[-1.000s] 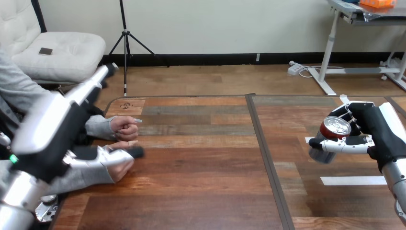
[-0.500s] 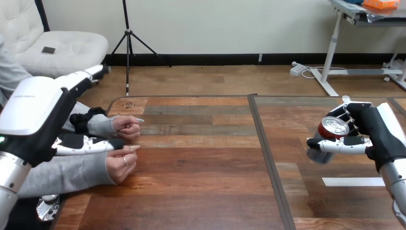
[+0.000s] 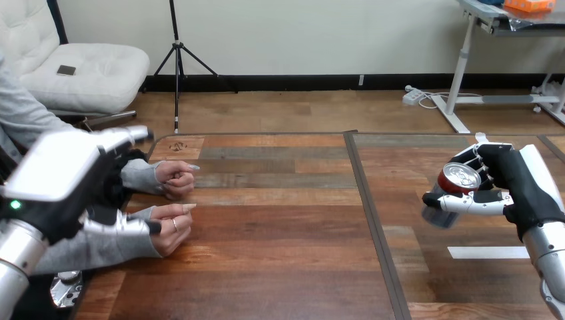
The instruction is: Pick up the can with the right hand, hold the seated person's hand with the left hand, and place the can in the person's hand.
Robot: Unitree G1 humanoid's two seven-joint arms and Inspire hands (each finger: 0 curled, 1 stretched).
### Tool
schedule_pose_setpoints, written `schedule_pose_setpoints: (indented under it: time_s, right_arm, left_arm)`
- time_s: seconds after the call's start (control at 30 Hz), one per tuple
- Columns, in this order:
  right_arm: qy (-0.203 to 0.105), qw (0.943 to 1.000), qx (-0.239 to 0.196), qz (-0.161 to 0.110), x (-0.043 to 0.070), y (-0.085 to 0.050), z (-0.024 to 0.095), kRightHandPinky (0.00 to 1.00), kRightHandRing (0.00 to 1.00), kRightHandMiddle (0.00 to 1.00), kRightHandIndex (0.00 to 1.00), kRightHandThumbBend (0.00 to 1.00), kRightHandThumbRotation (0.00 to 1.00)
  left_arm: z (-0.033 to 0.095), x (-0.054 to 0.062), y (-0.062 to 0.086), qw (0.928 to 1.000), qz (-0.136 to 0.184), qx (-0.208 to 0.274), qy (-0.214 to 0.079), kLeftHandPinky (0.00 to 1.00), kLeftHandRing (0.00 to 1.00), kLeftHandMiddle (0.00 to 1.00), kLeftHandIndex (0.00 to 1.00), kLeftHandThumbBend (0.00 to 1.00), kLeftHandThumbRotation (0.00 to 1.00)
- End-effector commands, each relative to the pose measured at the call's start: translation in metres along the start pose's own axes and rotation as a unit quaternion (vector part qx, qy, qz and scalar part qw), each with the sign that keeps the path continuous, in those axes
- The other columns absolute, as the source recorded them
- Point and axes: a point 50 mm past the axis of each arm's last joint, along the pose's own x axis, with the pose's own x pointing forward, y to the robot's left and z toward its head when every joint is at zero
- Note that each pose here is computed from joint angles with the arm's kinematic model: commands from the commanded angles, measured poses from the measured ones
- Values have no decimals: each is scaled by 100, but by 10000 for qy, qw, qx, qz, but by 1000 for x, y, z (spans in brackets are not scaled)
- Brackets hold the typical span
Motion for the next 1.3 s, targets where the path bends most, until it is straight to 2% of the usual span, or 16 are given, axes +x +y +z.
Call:
schedule_pose_setpoints:
  time_s: [0.0,0.2,0.4,0.53,0.77,1.03,1.27]
  right_arm:
    - [-631,9974,70,-328,18,-14,30,30,34,42,44,82,0]
    - [-693,9971,21,-318,17,-14,30,31,34,41,44,82,0]
    - [-683,9971,69,-326,17,-14,29,31,34,41,44,82,0]
    - [-663,9972,108,-332,17,-14,28,31,34,41,44,81,0]
    - [-648,9972,187,-321,16,-14,29,32,34,41,44,81,0]
    - [-619,9973,247,-304,16,-14,28,33,36,41,44,80,0]
    - [-614,9974,258,-290,16,-14,28,33,36,41,44,80,0]
  left_arm:
    - [-5,15,16,9994,109,311,-54,68,77,81,80,100,34]
    - [-9,17,11,9993,-156,327,-34,68,77,81,80,100,34]
    - [-13,19,8,9972,-624,405,60,70,78,82,80,100,37]
    - [-15,21,5,9919,-1187,372,237,75,81,85,84,100,39]
    - [-16,23,2,9808,-1840,399,510,81,85,88,87,100,41]
    - [-16,25,-1,9729,-2177,384,676,82,86,88,88,100,39]
    - [-18,26,-3,9704,-2238,469,780,81,85,87,87,100,36]
